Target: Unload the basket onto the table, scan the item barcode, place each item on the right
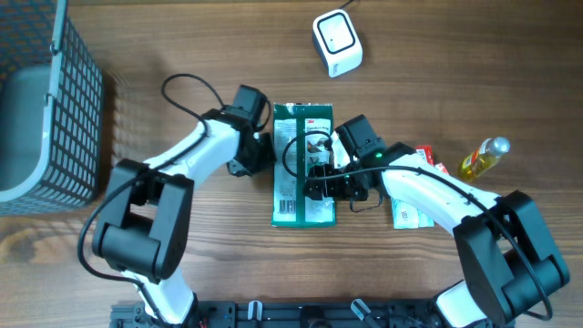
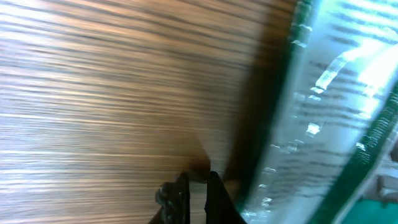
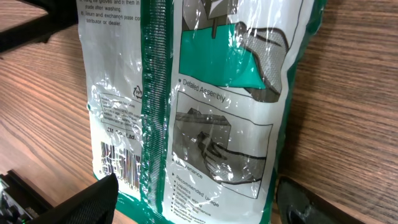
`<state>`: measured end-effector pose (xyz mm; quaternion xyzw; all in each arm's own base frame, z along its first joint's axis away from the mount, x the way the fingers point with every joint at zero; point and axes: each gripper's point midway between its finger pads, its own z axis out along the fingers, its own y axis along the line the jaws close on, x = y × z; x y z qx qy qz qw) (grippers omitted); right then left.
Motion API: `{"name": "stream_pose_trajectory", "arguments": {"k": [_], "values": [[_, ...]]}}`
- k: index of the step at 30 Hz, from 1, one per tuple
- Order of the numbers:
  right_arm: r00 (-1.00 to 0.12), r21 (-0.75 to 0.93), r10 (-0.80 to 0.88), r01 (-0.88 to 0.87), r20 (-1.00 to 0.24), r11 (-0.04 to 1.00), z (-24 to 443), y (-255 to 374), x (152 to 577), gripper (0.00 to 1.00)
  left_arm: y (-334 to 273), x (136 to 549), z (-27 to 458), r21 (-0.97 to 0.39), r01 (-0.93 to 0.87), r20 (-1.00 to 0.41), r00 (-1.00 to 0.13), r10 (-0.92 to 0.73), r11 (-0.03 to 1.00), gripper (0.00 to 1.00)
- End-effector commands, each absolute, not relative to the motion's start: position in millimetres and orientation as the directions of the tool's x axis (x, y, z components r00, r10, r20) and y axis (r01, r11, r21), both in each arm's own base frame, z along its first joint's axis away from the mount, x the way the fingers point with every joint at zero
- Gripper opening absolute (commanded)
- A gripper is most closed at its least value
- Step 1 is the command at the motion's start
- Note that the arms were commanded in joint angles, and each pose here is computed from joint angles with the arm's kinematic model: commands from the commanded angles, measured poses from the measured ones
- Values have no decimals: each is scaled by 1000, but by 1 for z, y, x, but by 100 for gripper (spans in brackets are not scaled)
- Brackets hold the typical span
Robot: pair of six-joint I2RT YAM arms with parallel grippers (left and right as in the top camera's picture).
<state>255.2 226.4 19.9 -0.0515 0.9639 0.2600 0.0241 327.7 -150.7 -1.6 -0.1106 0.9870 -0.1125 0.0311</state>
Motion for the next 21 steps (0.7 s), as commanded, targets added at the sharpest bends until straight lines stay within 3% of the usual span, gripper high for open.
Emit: {"name": "stream_pose_trajectory", "arguments": {"k": [1,3,7,14,21], "values": [[-995,510,-86,-101,-54,854,17,227,253,82,-147,339,13,-360,-207,-1,-975,-223,910,4],[-995,511,-85,-101,-55,854,17,228,253,82,-157,338,21,-450,-175,22,-982,-186,876,9],[-995,513,-84,-103,-60,852,18,228,254,82,-163,336,20,-460,-143,12,-988,-155,876,17],[-995,513,-84,-103,-60,852,18,228,254,82,-180,328,0,-378,-81,-21,-995,-96,922,24],[-994,505,-82,-105,-68,857,17,227,256,82,-171,325,-11,-296,-139,-10,-989,-148,945,28]]}}
